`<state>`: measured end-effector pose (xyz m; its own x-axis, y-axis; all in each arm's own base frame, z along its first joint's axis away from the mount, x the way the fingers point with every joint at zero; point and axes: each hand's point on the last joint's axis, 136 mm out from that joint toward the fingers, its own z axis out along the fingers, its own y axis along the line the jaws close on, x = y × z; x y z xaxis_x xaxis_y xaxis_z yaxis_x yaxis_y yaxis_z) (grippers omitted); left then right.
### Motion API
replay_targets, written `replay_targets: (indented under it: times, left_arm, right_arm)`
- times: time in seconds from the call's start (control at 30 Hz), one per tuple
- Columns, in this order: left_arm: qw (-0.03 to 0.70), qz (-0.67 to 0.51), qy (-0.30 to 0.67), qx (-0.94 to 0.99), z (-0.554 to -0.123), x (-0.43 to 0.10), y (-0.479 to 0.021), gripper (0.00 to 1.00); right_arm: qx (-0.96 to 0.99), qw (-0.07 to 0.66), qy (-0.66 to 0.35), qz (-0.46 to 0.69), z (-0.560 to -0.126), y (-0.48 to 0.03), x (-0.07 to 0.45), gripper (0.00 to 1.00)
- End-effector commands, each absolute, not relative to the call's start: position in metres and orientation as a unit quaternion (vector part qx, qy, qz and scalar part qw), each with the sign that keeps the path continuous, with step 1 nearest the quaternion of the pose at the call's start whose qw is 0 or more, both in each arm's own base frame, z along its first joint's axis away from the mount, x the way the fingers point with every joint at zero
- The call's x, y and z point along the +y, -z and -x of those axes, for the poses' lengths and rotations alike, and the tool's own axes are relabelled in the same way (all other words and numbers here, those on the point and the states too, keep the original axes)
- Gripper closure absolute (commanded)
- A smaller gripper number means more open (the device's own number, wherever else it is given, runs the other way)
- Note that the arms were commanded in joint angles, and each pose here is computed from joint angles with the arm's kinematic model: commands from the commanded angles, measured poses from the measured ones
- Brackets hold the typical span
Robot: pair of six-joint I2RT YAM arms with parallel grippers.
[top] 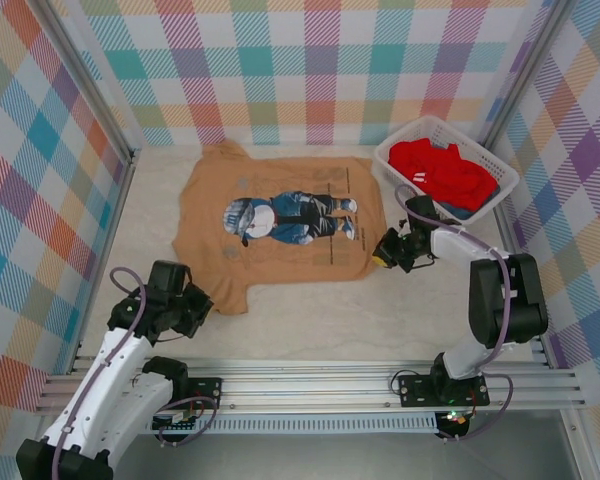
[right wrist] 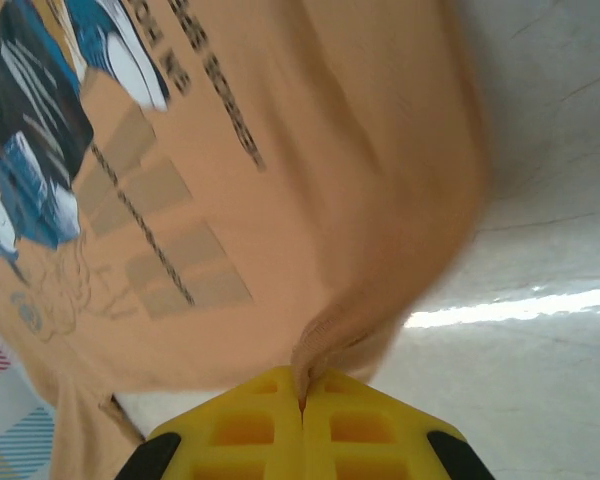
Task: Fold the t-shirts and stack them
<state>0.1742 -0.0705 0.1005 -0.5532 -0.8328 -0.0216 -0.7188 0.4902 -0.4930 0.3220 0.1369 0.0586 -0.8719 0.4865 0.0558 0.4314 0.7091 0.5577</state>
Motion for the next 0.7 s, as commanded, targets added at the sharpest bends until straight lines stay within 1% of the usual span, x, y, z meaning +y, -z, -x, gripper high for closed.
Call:
replay_targets:
  times: [0.0, 0.2, 0.27, 0.33, 0.37, 0.47, 0.6, 0.63, 0.67]
  left_arm:
    - [0.122, 0.498, 0.185, 0.839, -0.166, -0.062, -0.093, 1.00]
    - [0.125, 0.501, 0.178, 0.838, -0.168, -0.062, -0.098, 1.00]
    - [0.116, 0.499, 0.179, 0.840, -0.168, -0.067, -0.098, 1.00]
    - [0.087, 0.499, 0.175, 0.844, -0.163, -0.079, -0.088, 1.00]
    - [0.077, 0.489, 0.172, 0.852, -0.161, -0.087, -0.083, 1.00]
    - [0.073, 0.447, 0.154, 0.878, -0.162, -0.108, -0.077, 1.00]
    - [0.070, 0.414, 0.126, 0.899, -0.166, -0.118, -0.079, 1.00]
    - [0.074, 0.412, 0.122, 0.900, -0.167, -0.116, -0.082, 0.92]
    - [0.079, 0.415, 0.121, 0.898, -0.168, -0.114, -0.086, 0.80]
  right_arm:
    - [0.936, 0.053, -0.269, -0.222, -0.322, -0.058, 0.138, 1.00]
    - [0.945, 0.044, -0.235, -0.224, -0.311, -0.056, 0.134, 1.00]
    - [0.948, 0.041, -0.222, -0.224, -0.305, -0.054, 0.130, 1.00]
    - [0.953, 0.037, -0.205, -0.222, -0.298, -0.049, 0.124, 1.00]
    - [0.956, 0.037, -0.192, -0.220, -0.294, -0.047, 0.119, 1.00]
    - [0.962, 0.047, -0.154, -0.222, -0.283, -0.044, 0.102, 1.00]
    - [0.961, 0.053, -0.151, -0.227, -0.278, -0.042, 0.094, 1.00]
    - [0.961, 0.048, -0.151, -0.227, -0.277, -0.041, 0.095, 1.00]
    - [0.962, 0.041, -0.147, -0.228, -0.276, -0.040, 0.094, 0.98]
